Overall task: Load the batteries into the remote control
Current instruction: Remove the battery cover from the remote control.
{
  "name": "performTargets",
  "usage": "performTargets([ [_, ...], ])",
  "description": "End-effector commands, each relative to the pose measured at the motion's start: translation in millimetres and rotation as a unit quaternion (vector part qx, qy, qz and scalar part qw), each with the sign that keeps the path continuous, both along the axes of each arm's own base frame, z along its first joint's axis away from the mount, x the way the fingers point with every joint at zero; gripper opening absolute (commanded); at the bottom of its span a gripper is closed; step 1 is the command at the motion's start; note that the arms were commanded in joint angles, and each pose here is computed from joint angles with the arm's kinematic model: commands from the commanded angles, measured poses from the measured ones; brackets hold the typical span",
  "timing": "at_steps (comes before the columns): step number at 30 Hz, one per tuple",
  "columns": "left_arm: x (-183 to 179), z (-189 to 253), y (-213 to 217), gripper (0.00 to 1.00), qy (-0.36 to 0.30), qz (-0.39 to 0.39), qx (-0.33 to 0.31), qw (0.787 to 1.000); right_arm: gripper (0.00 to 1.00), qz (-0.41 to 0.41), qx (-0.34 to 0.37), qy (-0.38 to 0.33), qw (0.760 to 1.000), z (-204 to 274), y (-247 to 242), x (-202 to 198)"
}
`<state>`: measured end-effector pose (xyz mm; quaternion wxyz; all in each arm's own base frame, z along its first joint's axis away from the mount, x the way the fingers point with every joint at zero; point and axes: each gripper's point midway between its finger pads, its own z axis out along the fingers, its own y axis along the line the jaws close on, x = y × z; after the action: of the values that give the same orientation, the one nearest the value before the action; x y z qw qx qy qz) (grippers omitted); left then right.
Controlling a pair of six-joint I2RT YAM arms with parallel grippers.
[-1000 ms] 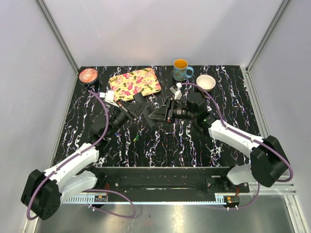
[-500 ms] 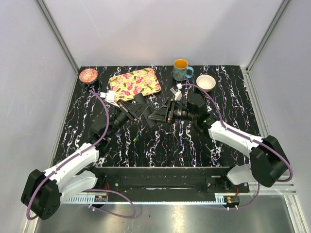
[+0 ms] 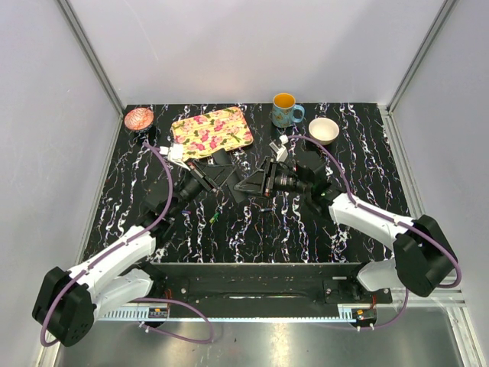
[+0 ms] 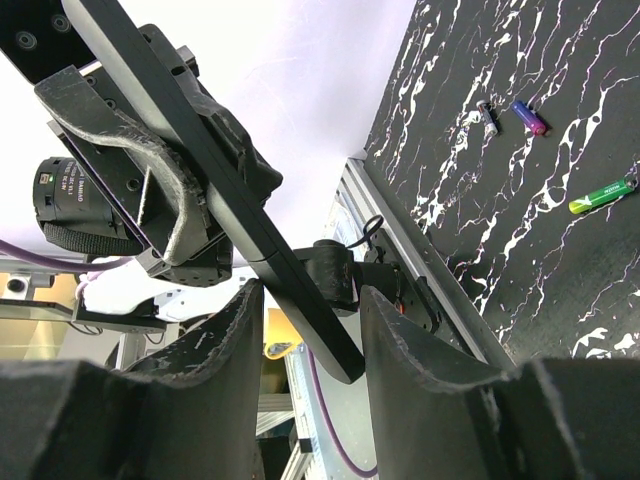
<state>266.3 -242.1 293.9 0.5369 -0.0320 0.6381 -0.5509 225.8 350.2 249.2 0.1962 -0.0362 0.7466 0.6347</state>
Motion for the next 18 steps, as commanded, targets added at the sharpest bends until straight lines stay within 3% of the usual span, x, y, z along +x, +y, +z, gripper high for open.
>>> performTargets([
  [1, -2.9, 70.4, 14.3, 0.00, -0.095, 0.030, -0.055, 0.994, 0.28, 0.005, -0.005, 0.014, 1.000, -4.4, -4.7, -8.5],
  [18, -3.5, 74.4, 17.7, 0.00, -0.100, 0.037, -0.062, 0.992, 0.29, 0.006, -0.006, 0.021, 1.000, -10.8, -7.3, -12.5],
])
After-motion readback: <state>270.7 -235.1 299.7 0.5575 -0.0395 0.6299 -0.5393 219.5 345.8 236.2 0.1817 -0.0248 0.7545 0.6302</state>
